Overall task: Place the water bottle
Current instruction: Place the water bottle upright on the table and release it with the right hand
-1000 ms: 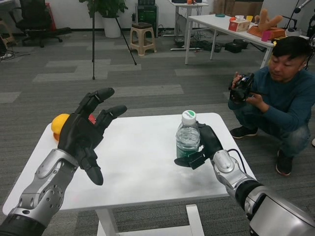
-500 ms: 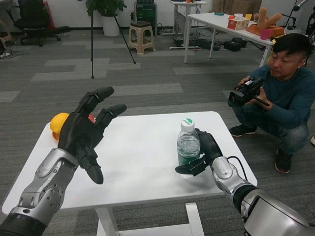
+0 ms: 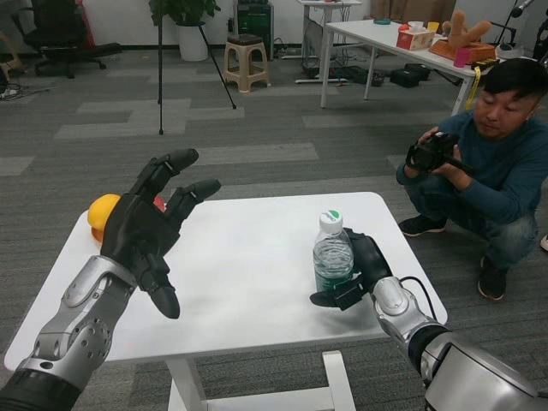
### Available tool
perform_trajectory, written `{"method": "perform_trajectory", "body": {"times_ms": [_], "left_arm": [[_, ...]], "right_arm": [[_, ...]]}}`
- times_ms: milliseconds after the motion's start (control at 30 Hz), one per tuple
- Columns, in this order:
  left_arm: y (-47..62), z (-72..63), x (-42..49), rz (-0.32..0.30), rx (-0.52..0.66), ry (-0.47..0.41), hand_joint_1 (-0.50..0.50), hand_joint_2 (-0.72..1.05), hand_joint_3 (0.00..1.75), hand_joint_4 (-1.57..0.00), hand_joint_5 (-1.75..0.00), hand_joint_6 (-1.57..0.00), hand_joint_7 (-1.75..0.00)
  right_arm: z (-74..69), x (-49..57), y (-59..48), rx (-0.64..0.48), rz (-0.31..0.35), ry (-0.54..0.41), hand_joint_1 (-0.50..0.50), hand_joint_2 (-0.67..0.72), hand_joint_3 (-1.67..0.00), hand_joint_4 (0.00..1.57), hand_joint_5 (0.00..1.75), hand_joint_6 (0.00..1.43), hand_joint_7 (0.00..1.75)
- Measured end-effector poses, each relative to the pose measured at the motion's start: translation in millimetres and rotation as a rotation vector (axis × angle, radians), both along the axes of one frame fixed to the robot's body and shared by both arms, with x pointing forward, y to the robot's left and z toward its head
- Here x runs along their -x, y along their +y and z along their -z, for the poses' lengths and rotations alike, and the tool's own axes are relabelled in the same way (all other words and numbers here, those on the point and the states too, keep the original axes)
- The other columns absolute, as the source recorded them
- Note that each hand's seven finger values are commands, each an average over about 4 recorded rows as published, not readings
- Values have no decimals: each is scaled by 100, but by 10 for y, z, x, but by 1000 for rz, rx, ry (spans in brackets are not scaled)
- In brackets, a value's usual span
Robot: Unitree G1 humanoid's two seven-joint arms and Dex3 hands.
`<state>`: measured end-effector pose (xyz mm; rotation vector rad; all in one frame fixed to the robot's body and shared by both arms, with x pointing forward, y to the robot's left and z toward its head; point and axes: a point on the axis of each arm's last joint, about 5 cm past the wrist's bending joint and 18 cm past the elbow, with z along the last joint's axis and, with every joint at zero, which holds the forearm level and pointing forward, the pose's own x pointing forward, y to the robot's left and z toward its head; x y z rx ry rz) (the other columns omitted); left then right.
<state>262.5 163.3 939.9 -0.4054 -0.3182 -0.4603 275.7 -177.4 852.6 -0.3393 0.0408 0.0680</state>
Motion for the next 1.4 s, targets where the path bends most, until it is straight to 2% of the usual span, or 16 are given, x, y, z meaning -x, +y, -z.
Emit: {"method": "perform_trajectory", "body": {"times_ms": [133, 500, 667, 733, 800, 867, 967, 1000, 1067, 1167, 1267, 1400], "left_arm": [[0, 0, 0, 0, 0, 0, -26, -46, 9, 0, -103, 0, -112], [0, 0, 0, 0, 0, 0, -26, -46, 9, 0, -103, 0, -112], [0, 0, 0, 0, 0, 0, -27, -46, 9, 0, -103, 0, -112], [0, 0, 0, 0, 0, 0, -26, -46, 9, 0, -103, 0, -112], [0, 0, 0, 0, 0, 0, -26, -46, 9, 0, -103, 0, -112], [0, 0, 0, 0, 0, 0, -26, -46, 9, 0, -103, 0, -112], [0, 0, 0, 0, 0, 0, -27, -46, 9, 0, -103, 0, -112], [0, 0, 0, 0, 0, 0, -27, -46, 9, 0, -103, 0, -112], [0, 0, 0, 0, 0, 0, -27, -46, 4, 0, -103, 0, -112], [0, 1, 0, 1, 0, 0, -26, -46, 7, 0, -103, 0, -112], [0, 2, 1, 0, 0, 1, -26, -46, 9, 0, -103, 0, -112], [1, 6, 4, 0, 0, 2, -26, -46, 9, 0, -103, 0, -112]], "right_arm": [[12, 10, -4, -5, 9, 2, 42, 3, -73, 157, 126, 120, 154], [34, 29, -14, -10, 23, 4, 42, 3, -77, 157, 126, 119, 154], [53, 50, -22, -14, 29, 6, 42, -5, -79, 157, 141, 119, 157], [69, 68, -29, -20, 34, 6, 42, -8, -83, 157, 145, 115, 161], [75, 76, -31, -24, 36, 5, 41, -13, -89, 157, 155, 102, 162], [75, 77, -29, -26, 35, 4, 36, -19, -97, 151, 165, 83, 159], [76, 79, -24, -30, 33, 3, 30, -26, -115, 115, 158, 51, 140], [76, 79, -23, -31, 32, 3, 28, -27, -119, 99, 150, 41, 133], [80, 84, -21, -34, 28, 5, 26, -29, -121, 83, 138, 34, 126], [89, 94, -21, -41, 23, 8, 19, -24, -129, 59, 109, 24, 112], [109, 117, -29, -50, 24, 16, 17, -19, -135, 47, 92, 21, 101], [121, 133, -31, -62, 25, 18, 17, -13, -135, 41, 82, 19, 98]]}}
